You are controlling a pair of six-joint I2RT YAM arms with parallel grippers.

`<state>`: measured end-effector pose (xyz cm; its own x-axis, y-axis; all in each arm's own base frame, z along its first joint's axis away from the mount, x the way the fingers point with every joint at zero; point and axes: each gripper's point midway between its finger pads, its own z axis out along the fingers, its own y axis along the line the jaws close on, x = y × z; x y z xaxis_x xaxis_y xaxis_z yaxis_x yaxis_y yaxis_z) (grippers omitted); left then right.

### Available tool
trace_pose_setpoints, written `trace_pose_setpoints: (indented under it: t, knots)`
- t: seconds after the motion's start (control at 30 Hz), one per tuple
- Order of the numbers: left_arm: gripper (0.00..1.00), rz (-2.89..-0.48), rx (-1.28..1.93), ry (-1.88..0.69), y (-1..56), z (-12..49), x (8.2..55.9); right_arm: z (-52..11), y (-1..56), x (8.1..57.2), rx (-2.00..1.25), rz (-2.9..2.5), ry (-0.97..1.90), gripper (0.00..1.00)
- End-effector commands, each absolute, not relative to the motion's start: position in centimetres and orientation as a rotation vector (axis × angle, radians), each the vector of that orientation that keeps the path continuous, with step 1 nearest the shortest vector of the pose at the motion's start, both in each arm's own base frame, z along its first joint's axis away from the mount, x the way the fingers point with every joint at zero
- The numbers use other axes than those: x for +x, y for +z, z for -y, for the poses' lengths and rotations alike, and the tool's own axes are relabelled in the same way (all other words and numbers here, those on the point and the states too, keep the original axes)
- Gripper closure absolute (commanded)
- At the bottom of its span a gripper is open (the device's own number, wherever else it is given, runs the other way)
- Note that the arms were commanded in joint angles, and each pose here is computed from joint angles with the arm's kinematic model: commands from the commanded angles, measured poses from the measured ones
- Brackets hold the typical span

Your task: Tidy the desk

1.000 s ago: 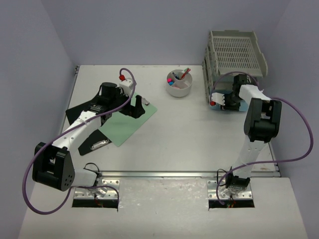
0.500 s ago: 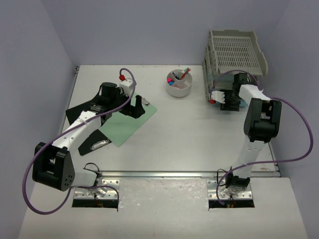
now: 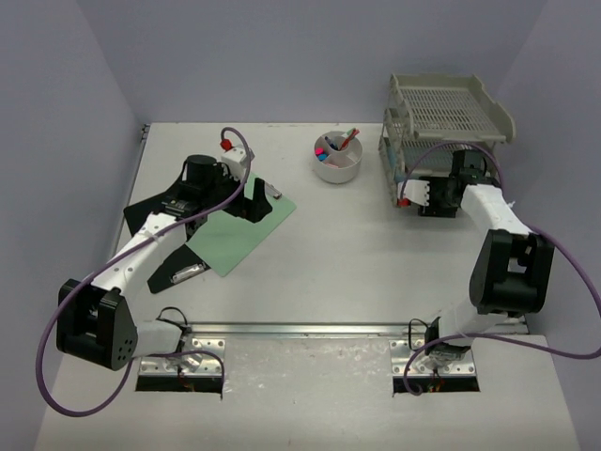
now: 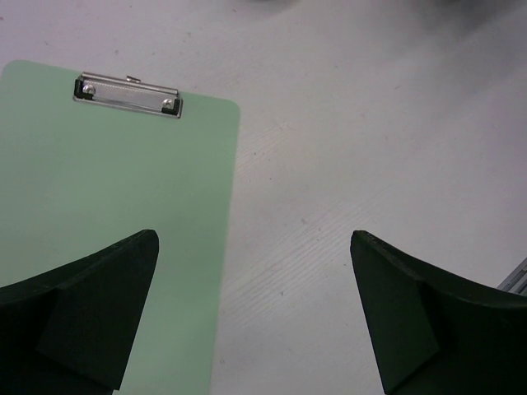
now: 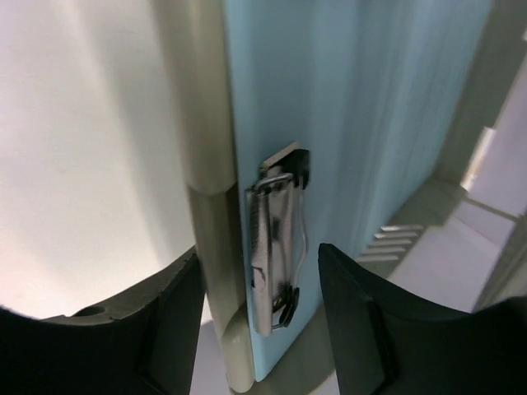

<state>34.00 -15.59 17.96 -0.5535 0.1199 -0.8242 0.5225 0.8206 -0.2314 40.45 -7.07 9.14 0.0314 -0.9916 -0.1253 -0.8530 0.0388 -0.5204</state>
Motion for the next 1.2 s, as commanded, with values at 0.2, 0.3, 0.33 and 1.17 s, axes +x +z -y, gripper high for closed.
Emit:
trace_pose_setpoints:
  t: [0.2, 0.3, 0.33, 1.17]
  knots:
    - [0.00, -2.051, 0.455, -0.575, 19.8, 15.3, 34.2, 5.8, 5.8, 35.5, -1.894, -1.990, -0.163, 0.55]
    - [0.00, -2.051, 0.457, -0.578, 19.7, 15.3, 34.1, 6.0, 4.4, 34.5, -1.894, -2.072, -0.094, 0.51]
    - [0.00, -2.052, 0.455, -0.577, 19.6, 15.3, 34.1, 6.0, 3.9, 34.3, -1.894, -2.085, -0.087, 0.49]
    - [0.00, -2.061, 0.459, -0.571, 18.5, 15.2, 34.2, 5.8, 0.0, 33.0, -1.842, -2.010, -0.216, 1.00]
